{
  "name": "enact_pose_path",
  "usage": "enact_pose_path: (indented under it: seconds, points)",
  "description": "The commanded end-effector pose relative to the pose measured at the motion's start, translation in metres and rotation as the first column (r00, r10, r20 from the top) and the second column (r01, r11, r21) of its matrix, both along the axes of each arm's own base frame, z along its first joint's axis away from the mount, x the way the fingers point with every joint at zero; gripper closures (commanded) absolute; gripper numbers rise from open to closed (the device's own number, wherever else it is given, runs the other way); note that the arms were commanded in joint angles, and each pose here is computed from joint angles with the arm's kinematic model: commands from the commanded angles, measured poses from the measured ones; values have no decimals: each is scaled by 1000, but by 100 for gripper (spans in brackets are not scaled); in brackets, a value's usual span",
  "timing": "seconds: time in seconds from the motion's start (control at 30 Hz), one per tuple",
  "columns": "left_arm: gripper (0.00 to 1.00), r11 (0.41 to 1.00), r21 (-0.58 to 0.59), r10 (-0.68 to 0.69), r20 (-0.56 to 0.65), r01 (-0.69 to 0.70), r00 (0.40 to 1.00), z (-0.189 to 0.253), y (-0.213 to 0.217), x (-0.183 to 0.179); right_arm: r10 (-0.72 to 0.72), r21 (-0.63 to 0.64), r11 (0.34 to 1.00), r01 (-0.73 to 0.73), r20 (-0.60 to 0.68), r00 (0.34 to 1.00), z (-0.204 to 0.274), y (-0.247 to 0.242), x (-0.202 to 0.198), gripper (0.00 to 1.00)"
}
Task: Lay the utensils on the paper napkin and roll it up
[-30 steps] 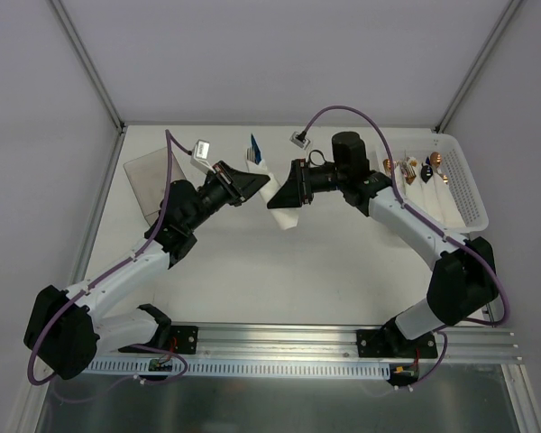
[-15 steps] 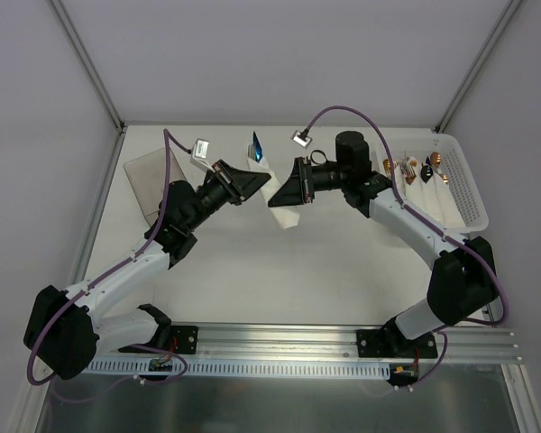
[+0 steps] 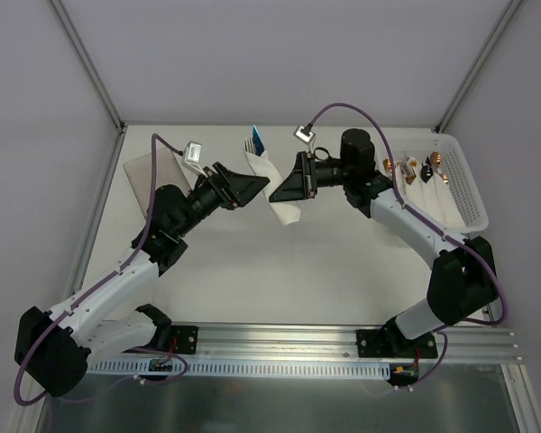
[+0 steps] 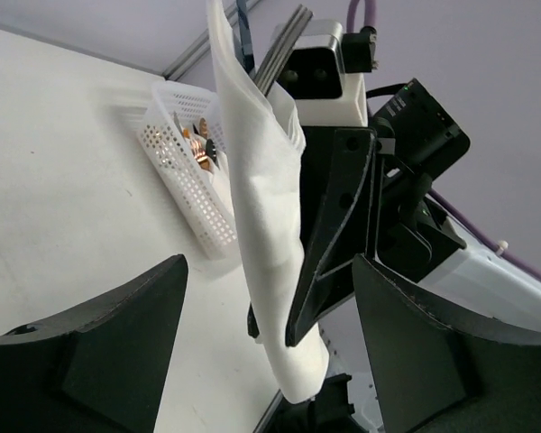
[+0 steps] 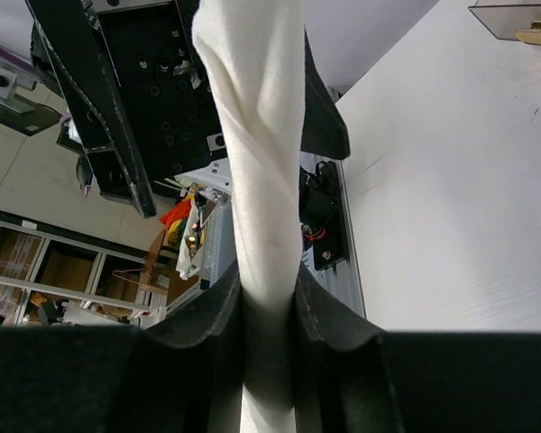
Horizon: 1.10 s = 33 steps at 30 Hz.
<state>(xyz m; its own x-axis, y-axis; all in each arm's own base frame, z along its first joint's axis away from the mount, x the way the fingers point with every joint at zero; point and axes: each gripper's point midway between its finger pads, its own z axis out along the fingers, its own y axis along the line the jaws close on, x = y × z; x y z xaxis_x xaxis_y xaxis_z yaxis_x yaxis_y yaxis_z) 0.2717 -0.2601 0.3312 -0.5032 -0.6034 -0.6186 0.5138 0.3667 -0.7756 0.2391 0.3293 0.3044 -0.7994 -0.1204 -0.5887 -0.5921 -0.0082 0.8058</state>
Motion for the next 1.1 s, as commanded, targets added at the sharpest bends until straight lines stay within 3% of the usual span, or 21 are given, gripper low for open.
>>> enact_pose_path:
  seconds: [0.0,0.3,0.67,0.87,1.07]
  points:
    - [25,998,19,-62,50,61,997,6,-5,-13,27,96,995,-40,135,990,47,-4,-9,100]
    - [26,991,-26,-129,48,130,991,9,-26,-7,42,110,992,-57,136,990,49,-3,-18,100]
    - [48,977,-98,-184,81,191,980,16,-36,-11,54,98,993,-67,129,990,37,-2,-20,100]
    - [48,965,-193,-161,95,177,982,19,-31,-12,55,101,992,-70,150,987,36,-2,-22,100]
    - [62,961,-199,-185,64,194,981,17,-36,-9,51,103,992,-68,166,985,37,-3,-24,100]
